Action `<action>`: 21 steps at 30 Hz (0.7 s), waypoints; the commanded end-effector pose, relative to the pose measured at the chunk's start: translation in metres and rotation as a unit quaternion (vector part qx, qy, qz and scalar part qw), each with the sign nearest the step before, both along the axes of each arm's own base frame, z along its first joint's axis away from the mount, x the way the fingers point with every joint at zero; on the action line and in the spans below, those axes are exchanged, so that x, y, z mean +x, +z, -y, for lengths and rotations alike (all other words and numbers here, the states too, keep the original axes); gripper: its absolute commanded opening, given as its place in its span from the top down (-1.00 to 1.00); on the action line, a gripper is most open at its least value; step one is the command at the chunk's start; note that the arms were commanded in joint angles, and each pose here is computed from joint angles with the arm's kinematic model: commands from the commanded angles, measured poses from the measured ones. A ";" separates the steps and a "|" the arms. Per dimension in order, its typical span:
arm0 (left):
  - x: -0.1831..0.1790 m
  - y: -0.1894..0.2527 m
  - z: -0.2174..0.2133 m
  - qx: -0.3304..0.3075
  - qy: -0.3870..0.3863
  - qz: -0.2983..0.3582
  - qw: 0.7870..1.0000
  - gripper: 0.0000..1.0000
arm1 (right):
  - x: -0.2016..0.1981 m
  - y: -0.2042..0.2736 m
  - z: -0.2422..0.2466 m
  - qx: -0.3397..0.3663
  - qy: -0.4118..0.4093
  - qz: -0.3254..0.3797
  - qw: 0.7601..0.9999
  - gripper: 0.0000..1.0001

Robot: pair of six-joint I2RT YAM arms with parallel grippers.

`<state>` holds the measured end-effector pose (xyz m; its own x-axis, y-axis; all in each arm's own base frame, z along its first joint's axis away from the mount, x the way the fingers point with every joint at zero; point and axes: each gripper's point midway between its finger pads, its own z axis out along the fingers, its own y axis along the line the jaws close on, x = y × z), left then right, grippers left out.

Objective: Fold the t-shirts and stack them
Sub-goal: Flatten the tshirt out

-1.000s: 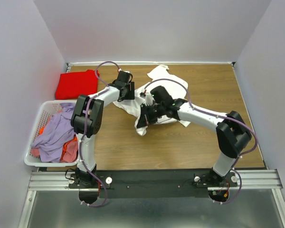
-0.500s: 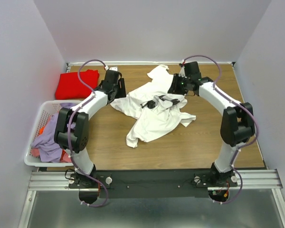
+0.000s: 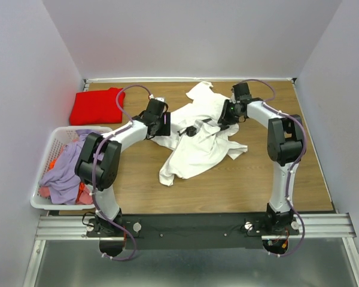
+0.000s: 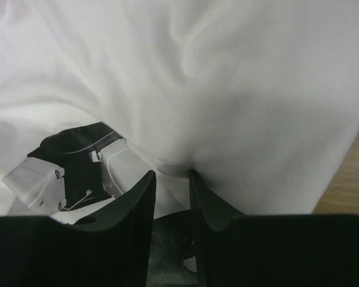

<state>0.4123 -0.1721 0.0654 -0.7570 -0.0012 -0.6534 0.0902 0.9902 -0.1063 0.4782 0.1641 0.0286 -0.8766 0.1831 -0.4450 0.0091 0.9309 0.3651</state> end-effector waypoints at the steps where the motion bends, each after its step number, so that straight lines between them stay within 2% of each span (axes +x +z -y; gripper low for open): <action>1: -0.005 -0.026 -0.009 0.023 0.005 -0.024 0.999 -0.55 | 0.014 -0.027 0.063 -0.023 -0.099 -0.027 0.995 0.27; 5: -0.008 -0.055 -0.020 0.045 0.015 -0.055 0.997 -0.55 | 0.019 -0.028 0.121 -0.004 -0.200 -0.043 0.979 0.27; 7: -0.007 -0.061 -0.025 0.047 0.019 -0.063 0.997 -0.55 | 0.022 -0.014 0.135 -0.005 -0.214 -0.027 0.977 0.26; 14: 0.016 -0.064 -0.038 0.060 0.036 -0.063 0.996 -0.55 | 0.028 0.018 0.140 -0.012 -0.178 0.013 0.984 0.24; 21: 0.076 -0.049 -0.050 0.094 0.063 -0.040 0.993 -0.54 | 0.003 0.027 0.137 -0.010 -0.170 0.010 0.985 0.23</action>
